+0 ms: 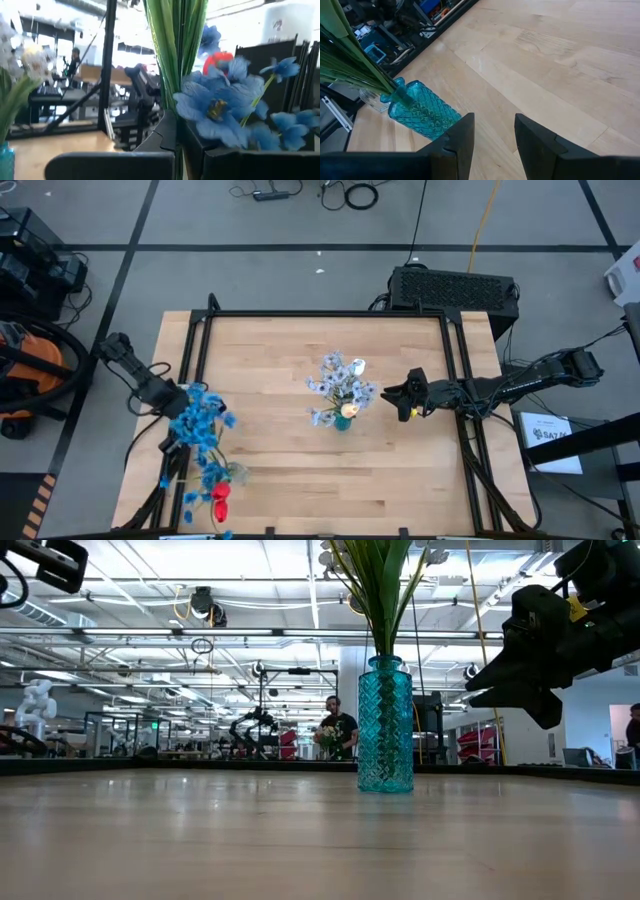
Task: Sort flowers into vase by color
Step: Put the blue flowers into the transparent flower vase
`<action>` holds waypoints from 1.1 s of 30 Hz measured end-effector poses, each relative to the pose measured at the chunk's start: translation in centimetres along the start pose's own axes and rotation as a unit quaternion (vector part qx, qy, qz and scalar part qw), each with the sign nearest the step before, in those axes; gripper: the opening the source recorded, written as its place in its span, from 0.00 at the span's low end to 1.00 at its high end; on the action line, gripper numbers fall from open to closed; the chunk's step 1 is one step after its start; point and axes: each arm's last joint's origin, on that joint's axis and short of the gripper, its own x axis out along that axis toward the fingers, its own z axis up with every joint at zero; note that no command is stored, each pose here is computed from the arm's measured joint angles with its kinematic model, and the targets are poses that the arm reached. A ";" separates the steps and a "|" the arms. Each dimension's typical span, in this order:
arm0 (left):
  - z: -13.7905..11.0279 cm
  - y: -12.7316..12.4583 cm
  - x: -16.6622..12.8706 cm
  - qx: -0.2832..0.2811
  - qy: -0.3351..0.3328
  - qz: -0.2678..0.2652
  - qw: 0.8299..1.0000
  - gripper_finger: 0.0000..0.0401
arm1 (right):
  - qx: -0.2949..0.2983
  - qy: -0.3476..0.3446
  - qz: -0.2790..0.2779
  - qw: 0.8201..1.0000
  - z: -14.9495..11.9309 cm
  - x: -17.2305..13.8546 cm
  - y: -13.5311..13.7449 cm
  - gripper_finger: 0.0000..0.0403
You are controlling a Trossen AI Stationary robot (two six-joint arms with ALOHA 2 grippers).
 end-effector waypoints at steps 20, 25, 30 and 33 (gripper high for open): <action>-1.3 0.1 1.2 -0.004 0.049 0.004 0.999 0.02 | 0.000 0.000 0.000 1.000 0.0 0.0 0.0 0.33; -1.4 -0.3 1.6 -0.005 0.042 -0.011 0.999 0.02 | 0.000 0.000 0.000 1.000 0.0 0.0 0.0 0.33; -1.5 -0.4 1.9 0.002 0.038 -0.005 0.999 0.02 | 0.000 0.000 0.000 1.000 0.0 0.0 0.0 0.33; -1.5 -0.5 2.0 0.003 0.035 -0.005 0.999 0.02 | 0.000 0.000 0.000 1.000 0.0 0.0 0.0 0.33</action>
